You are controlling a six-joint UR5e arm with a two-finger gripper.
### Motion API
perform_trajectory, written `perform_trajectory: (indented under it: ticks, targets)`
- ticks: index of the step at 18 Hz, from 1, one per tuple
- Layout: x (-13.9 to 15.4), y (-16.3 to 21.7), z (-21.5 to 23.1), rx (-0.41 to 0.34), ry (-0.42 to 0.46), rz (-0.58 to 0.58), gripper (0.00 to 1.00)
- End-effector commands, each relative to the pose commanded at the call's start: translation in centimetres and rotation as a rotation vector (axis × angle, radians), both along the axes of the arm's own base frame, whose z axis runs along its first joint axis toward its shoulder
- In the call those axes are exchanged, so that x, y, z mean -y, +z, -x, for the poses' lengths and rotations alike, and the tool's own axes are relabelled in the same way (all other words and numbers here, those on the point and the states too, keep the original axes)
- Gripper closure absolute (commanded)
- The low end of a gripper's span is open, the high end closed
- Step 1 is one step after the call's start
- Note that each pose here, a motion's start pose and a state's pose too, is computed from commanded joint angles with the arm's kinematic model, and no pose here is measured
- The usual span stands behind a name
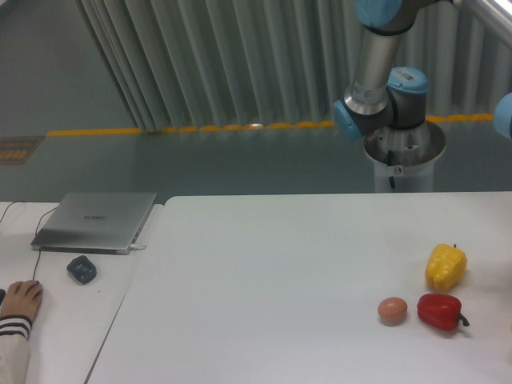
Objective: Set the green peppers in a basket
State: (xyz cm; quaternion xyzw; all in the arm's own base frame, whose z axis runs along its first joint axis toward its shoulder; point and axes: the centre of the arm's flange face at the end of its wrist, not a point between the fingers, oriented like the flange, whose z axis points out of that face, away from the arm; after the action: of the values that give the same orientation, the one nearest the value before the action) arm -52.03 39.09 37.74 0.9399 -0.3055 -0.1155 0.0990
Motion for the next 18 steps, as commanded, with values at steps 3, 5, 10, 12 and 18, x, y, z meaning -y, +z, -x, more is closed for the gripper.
perform_trajectory:
  ticks: [3,5,10,12,18]
  targets:
    - [-2.2,0.8,-3.0,0.052,0.060,-0.060,0.00]
    - [-2.6,0.8,-4.3,0.123,0.073,-0.089,0.00]
    - [-3.6,2.0,-8.1,0.267,0.158,-0.145,0.00]
    - [-3.4,2.4,-8.8,0.286,0.162,-0.131,0.00]
    - [-4.7,2.3,-10.7,0.298,0.273,-0.130,0.00]
